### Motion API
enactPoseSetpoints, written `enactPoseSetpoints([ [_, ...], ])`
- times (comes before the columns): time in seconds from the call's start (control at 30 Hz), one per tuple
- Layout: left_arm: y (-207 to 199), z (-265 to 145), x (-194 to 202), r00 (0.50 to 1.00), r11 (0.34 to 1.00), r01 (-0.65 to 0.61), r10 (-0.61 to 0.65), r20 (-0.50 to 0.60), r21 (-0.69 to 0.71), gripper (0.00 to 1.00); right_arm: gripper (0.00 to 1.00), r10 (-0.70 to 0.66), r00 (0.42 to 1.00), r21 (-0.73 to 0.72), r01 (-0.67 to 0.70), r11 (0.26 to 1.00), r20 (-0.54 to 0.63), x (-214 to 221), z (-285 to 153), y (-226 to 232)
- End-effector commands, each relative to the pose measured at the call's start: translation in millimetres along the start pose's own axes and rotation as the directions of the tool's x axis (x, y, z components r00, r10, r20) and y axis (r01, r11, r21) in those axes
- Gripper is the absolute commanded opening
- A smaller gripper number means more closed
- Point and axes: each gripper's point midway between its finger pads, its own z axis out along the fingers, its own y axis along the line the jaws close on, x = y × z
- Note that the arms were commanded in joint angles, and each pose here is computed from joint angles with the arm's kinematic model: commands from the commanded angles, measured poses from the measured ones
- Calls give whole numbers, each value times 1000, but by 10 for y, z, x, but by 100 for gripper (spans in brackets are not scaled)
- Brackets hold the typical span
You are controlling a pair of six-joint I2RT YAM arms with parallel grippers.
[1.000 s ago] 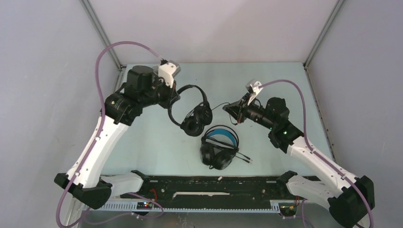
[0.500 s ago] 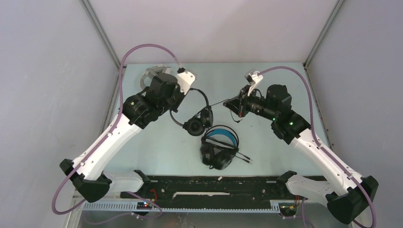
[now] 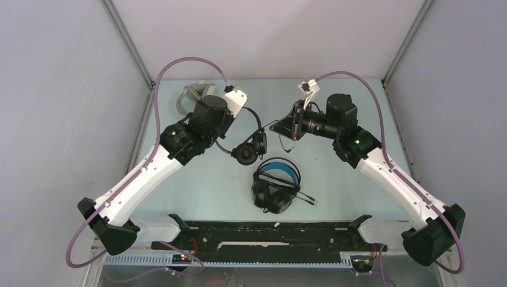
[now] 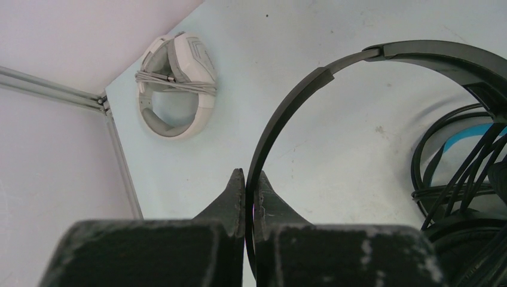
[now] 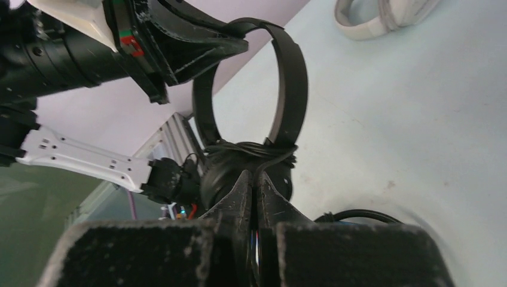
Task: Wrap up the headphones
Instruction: Wrap the headphones cable around the headphones.
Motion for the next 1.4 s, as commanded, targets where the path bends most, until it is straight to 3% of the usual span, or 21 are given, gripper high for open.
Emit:
enactPoseSetpoints([
  [0.0,124,25,-72,1000,994,-7,9,18,-109,0,0,36,998,-151,-29,988,46,-327,10,403],
  [0.2,205,105,0,999,977,-7,1,-32,-211,0,0,104,995,-202,-100,974,8,-322,158,576],
  [0.33,202,102,-107,999,976,41,-41,2,-216,0,1,126,992,-212,-126,969,-11,-336,282,676],
  [0.63,256,38,-276,983,953,185,-180,42,-239,0,12,133,989,-139,-140,980,-57,-241,466,754],
  [0.87,254,5,-375,958,930,287,-277,77,-231,0,13,115,991,-99,-122,988,-68,-170,577,761],
  [1.37,266,-175,-670,823,818,558,-525,216,-137,0,18,60,997,9,-60,998,-48,-68,646,658],
])
